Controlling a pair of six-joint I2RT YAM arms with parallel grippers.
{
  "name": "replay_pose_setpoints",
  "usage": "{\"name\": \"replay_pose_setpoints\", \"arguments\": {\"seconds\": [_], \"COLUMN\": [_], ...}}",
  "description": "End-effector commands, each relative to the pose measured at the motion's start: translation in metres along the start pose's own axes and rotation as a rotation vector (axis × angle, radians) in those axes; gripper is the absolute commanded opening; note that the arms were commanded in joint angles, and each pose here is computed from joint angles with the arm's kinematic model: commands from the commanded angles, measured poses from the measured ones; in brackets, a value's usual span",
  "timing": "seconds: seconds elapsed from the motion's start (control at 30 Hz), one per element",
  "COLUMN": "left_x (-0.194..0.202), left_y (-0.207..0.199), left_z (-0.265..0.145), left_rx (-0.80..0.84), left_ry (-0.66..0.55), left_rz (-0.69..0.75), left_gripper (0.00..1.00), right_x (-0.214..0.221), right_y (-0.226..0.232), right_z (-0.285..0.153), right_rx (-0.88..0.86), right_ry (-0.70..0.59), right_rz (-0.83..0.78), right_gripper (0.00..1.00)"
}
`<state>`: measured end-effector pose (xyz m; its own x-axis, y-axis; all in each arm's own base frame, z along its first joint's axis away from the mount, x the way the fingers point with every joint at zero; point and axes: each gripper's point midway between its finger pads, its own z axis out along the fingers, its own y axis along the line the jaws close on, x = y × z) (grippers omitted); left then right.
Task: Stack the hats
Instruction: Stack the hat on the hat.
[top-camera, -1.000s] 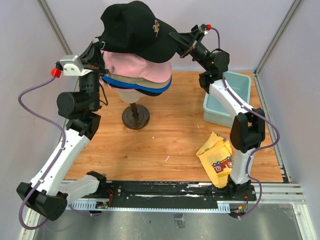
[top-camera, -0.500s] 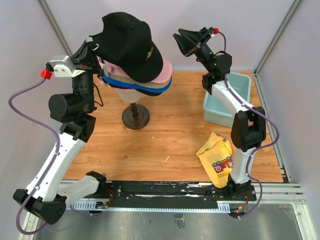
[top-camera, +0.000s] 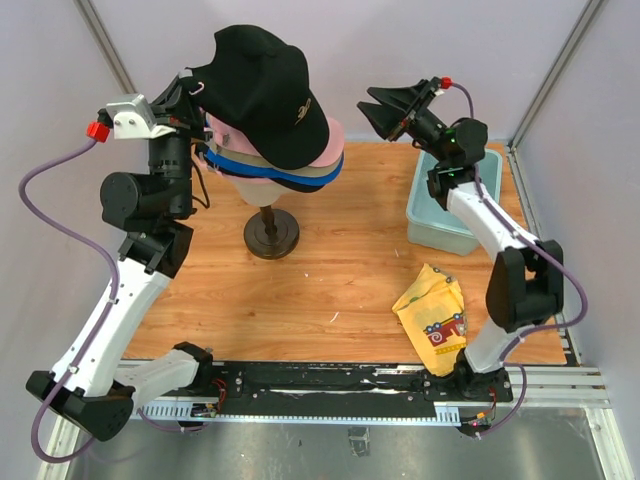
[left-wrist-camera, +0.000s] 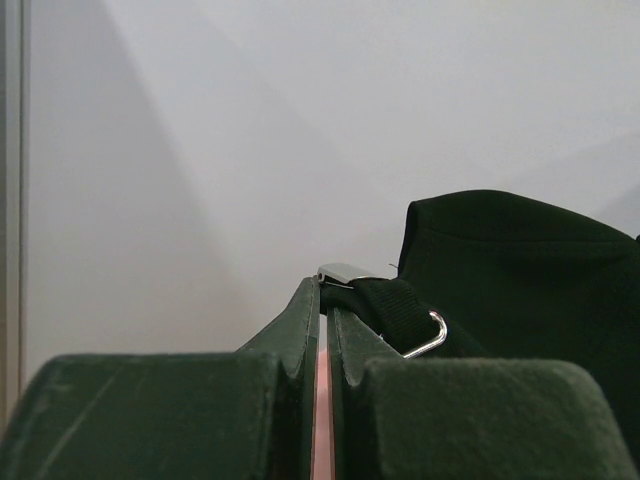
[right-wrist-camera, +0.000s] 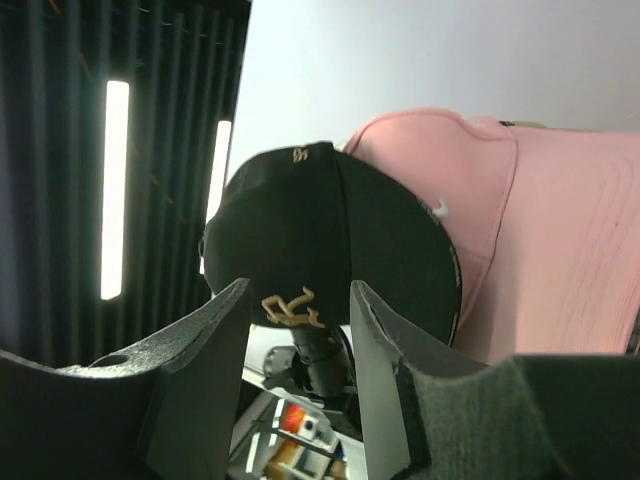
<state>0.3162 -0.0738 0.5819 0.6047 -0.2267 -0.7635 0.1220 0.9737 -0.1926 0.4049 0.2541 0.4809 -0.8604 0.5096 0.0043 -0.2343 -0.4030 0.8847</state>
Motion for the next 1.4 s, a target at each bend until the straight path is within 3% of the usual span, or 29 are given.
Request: {"name": "replay_pose_setpoints", "arguments": {"seconds": [0.0, 0.27, 0.53, 1.23, 1.37], "left_x": [-0.013, -0.007, -0.003, 0.004, 0.005], "left_y": [0.007, 0.007, 0.009, 0.007, 0.008], "left_z": [0.002, 0.002, 0.003, 0.004, 0.003], "left_rx": [-0.053, -0.069, -0.079, -0.075, -0.076], "left_ry": [-0.015, 0.009, 0.023, 0.037, 0.038], "left_rz": [-0.009, -0.003, 0.008, 0.016, 0.016], "left_gripper": [0.0, 0.01, 0.0, 0.0, 0.01], "right_x": [0.027, 0.06, 0.08, 0.093, 0.095], "right_y": [0.004, -0.033, -0.059, -0.051, -0.047], "right_z": [-0.021, -0.03, -0.019, 0.009, 0.012], "right_rx": [0.082, 0.209, 0.23, 0.147, 0.135], "right_ry": [0.046, 0.076, 0.117, 0.155, 0.163], "right_rz": [-0.153, -0.202, -0.204, -0.201, -0.197], "right_gripper": [0.46, 0.48, 0.5, 0.49, 0.44]}}
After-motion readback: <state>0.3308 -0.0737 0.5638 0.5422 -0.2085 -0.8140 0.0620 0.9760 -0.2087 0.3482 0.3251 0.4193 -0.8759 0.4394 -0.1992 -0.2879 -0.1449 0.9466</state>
